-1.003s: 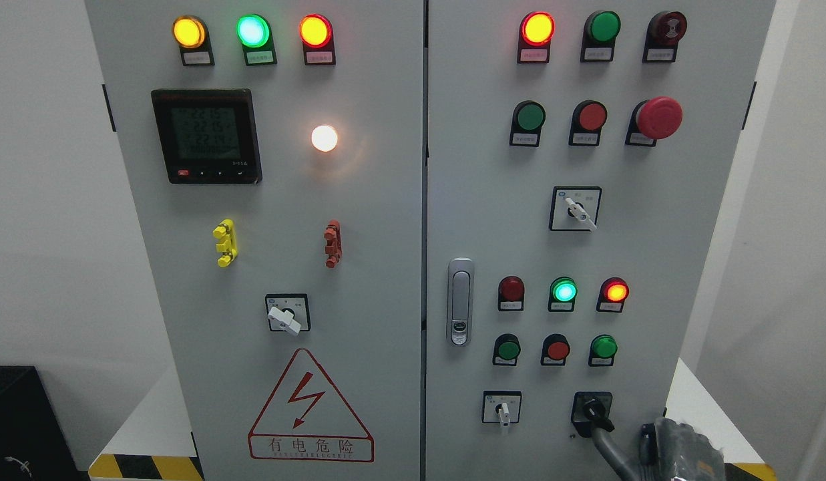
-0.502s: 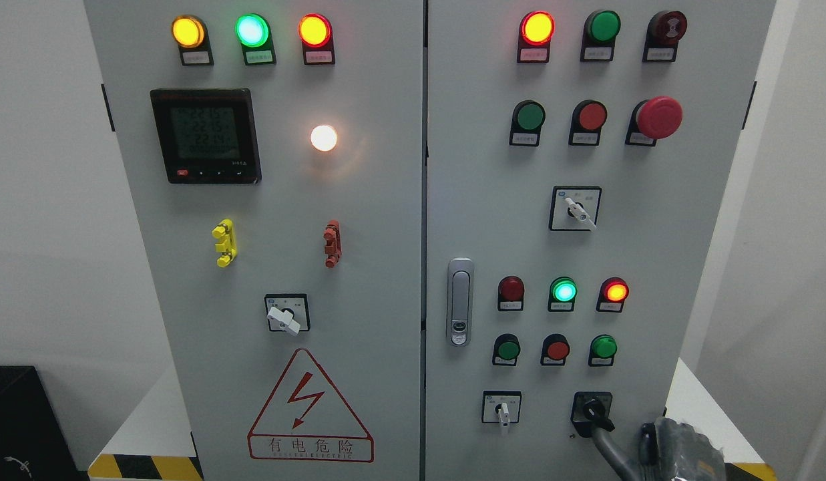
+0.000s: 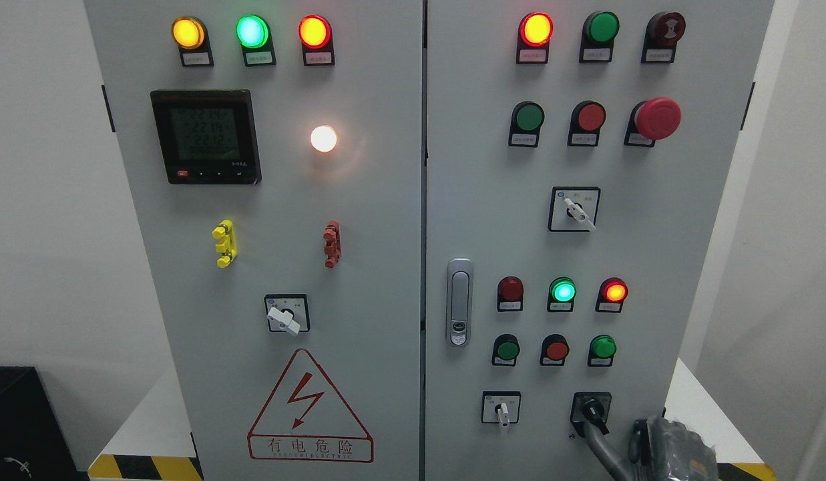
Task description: Flip black knob to close circuit
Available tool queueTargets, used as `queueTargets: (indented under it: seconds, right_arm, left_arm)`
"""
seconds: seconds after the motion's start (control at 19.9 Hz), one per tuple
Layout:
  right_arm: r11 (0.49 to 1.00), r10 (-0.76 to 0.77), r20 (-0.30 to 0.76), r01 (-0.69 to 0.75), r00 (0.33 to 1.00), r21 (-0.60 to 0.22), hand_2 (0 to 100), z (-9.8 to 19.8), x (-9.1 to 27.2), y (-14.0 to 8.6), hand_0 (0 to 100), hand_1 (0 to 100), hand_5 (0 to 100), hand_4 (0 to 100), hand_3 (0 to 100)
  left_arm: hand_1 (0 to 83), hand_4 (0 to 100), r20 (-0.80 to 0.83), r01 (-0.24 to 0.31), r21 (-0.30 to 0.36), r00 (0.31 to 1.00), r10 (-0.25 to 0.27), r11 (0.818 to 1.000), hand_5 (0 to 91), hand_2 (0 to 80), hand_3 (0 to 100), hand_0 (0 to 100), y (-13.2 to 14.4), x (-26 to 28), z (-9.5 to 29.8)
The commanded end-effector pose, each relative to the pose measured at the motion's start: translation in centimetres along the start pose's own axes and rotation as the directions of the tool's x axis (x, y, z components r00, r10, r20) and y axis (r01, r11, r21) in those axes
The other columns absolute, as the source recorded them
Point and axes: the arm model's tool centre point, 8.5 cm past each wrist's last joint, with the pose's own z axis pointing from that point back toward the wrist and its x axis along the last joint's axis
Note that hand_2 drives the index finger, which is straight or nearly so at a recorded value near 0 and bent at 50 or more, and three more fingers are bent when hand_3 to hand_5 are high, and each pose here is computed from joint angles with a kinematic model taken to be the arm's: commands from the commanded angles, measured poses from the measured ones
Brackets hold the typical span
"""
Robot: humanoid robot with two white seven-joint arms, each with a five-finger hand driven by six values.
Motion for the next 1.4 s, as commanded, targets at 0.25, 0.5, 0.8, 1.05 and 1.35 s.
queueTargets:
  seconds: [0.25, 0.5, 0.8, 1.05, 1.35]
  right_arm:
    - [1.000, 0.012, 0.055, -0.013, 0.998, 0.020, 77, 1.1, 1.0, 1.0, 0, 6, 79, 77, 93]
    - [1.000, 0.004, 0.078, -0.005, 0.997, 0.008, 76, 1.8, 1.2, 0.8, 0, 6, 79, 76, 92]
    - [0.996, -0.092, 0.102, 0.091, 0.991, 0.008, 72, 3.9, 1.4, 0.2, 0, 7, 78, 74, 89]
    - [0.977, -0.214, 0.115, 0.210, 0.970, 0.042, 61, 6.1, 1.2, 0.5, 0, 8, 62, 69, 83]
    - [0.865, -0.501, 0.114, 0.489, 0.858, 0.115, 41, 8.5, 0.8, 1.4, 0, 8, 45, 57, 68]
  left_arm:
    - [55.6, 0, -0.019, 0.044, -0.007, 0.999, -0.044, 0.999, 0.0, 0.0, 0, 12, 0.0, -0.7, 0.2]
    - [55.6, 0, -0.017, 0.042, -0.008, 0.999, -0.042, 0.999, 0.0, 0.0, 0, 12, -0.1, -0.7, 0.2]
    - [55.6, 0, -0.017, 0.041, -0.008, 0.999, -0.041, 0.999, 0.0, 0.0, 0, 12, -0.1, -0.7, 0.2]
    - [55.6, 0, -0.017, 0.042, -0.008, 0.999, -0.042, 0.999, 0.0, 0.0, 0, 12, -0.1, -0.7, 0.2]
    - [55.6, 0, -0.019, 0.044, -0.008, 0.999, -0.044, 0.999, 0.0, 0.0, 0, 12, -0.1, -0.7, 0.2]
